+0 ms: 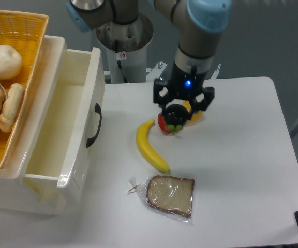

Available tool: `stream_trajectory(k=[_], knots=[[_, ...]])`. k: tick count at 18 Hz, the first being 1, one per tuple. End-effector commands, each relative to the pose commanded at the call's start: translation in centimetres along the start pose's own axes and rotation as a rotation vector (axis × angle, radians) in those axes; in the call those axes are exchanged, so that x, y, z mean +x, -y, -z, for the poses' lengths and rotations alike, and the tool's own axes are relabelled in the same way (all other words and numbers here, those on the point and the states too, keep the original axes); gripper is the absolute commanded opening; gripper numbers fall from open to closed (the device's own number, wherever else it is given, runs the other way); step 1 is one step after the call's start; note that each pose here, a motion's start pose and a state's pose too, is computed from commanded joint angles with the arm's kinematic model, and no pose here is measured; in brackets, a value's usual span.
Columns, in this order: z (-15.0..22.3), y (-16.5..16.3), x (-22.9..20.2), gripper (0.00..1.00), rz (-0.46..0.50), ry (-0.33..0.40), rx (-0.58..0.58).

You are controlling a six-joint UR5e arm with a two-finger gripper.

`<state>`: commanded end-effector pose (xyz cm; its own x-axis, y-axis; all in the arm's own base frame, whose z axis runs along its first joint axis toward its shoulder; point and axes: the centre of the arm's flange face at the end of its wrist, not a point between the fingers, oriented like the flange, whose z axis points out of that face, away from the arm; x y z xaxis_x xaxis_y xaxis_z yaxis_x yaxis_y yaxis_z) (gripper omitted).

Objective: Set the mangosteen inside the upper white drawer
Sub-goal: 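Lift the mangosteen and carry it over the open white drawer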

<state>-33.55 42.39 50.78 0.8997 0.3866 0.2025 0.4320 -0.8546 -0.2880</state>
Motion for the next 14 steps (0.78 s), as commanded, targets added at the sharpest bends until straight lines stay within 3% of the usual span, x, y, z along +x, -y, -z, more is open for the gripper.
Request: stream_trajectory(k=[6,14], knots=[[-0.3,0.4,7.2,0.42,0.035,-0.033,-0.006],[-1.4,0.5,13.3,0.43,-0.046,-0.071,-0.026]])
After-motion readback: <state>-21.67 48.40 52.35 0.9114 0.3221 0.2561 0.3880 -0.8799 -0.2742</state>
